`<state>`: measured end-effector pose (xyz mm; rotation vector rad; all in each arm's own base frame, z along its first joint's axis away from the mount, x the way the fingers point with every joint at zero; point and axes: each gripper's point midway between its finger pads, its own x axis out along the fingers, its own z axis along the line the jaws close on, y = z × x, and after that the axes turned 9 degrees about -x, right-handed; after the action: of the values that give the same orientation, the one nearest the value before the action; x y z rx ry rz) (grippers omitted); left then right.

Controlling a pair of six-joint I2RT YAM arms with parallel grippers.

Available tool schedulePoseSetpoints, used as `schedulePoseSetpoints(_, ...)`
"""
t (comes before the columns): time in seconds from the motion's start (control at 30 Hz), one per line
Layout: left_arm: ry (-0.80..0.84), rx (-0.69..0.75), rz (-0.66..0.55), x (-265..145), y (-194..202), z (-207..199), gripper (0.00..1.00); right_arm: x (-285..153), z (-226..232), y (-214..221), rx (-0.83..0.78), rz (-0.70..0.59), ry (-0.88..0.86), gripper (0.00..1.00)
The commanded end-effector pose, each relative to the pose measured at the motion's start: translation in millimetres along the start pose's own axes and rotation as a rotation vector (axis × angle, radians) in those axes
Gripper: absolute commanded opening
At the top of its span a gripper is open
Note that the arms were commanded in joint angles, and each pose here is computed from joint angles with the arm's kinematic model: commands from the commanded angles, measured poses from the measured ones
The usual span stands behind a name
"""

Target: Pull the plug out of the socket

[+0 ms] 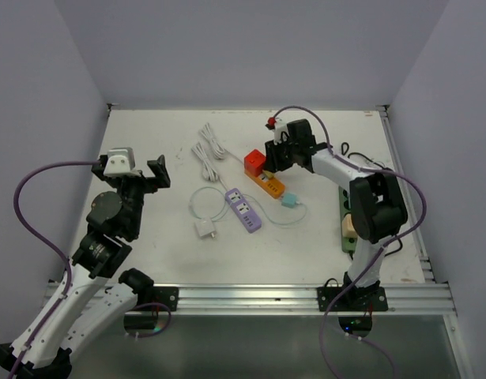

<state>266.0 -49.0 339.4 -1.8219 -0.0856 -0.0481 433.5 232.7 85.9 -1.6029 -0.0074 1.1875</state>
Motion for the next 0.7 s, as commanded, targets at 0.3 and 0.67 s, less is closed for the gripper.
schedulePoseSetpoints(0.3,-0.005,-0.001,-0.028,0.3,-14.7,-1.2,1.00,-53.9,16.8,-23.9,0.188,-0.150,0.036,0.00)
schedulePoseSetpoints(0.67,0.008,0.004,-0.016,2.5,-11.1,-4.8,1.00,-121.5,-33.6,15.1,0.233,-0.132,0.382,0.00)
